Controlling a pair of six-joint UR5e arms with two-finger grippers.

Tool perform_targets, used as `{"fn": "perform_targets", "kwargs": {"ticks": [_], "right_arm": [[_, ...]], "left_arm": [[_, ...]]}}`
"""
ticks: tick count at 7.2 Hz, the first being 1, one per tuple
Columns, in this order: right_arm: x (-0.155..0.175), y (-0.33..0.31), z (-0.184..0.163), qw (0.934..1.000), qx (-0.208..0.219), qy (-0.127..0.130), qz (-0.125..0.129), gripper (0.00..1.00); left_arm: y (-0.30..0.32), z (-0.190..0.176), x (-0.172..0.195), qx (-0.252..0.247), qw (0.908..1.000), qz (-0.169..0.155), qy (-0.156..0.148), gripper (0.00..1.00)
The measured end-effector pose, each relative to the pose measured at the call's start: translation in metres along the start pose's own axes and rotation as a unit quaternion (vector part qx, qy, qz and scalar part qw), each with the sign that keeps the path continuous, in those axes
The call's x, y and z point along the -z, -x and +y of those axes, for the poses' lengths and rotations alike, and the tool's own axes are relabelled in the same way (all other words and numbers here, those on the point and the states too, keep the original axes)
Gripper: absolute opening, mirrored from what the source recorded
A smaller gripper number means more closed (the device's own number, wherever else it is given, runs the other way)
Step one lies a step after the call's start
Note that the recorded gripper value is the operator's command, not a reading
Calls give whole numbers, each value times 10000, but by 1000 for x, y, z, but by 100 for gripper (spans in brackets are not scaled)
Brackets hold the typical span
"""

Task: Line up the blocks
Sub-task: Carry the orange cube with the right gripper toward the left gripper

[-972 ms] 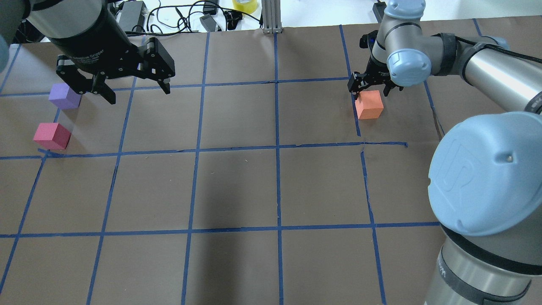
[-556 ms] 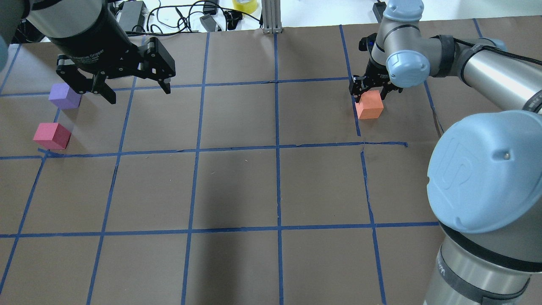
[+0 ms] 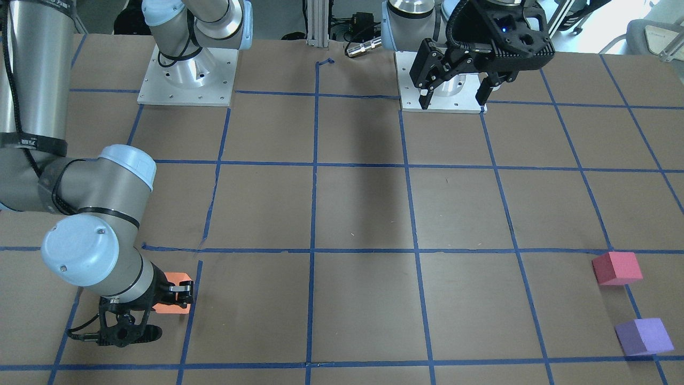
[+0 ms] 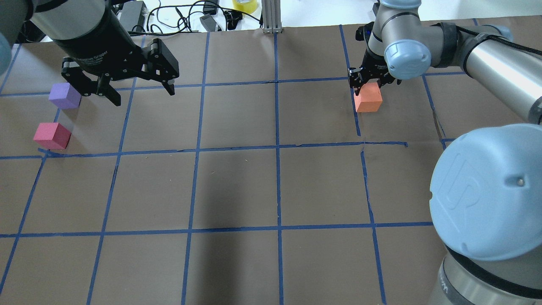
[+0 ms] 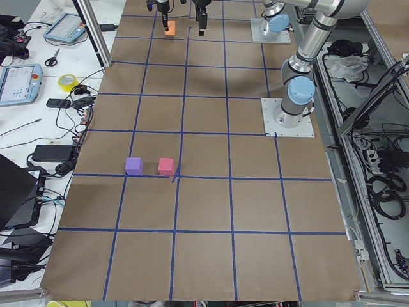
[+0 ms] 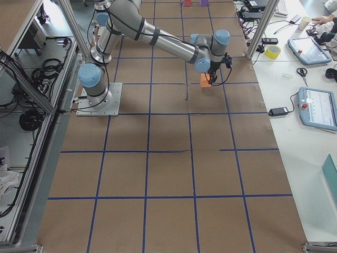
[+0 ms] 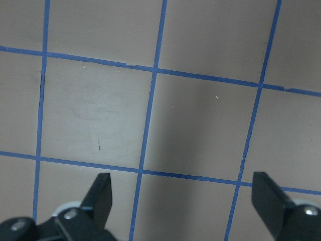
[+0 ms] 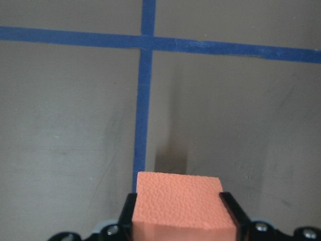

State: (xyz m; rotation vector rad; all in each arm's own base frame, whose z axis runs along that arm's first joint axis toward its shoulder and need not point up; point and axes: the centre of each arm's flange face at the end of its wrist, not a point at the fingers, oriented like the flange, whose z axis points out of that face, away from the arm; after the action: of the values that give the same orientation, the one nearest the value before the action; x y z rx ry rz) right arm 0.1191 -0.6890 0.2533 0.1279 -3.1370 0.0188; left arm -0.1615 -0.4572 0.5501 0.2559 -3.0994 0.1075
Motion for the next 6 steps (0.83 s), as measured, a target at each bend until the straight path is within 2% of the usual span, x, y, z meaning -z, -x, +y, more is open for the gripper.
{"fn": "perform_targets", "kwargs": {"ticks": [1, 3, 6], "right_arm": [[19, 34, 1, 9998, -140, -147, -77, 27], [40, 119, -2, 9962, -728, -349, -328, 27], [8, 239, 3, 9943, -957, -268, -396, 27]], "left_arm": [[0, 0, 0, 8, 10000, -5, -1, 100], [3, 0, 2, 24, 9999, -127, -49, 100], [7, 0, 2, -2, 9994, -343, -96, 100]]}}
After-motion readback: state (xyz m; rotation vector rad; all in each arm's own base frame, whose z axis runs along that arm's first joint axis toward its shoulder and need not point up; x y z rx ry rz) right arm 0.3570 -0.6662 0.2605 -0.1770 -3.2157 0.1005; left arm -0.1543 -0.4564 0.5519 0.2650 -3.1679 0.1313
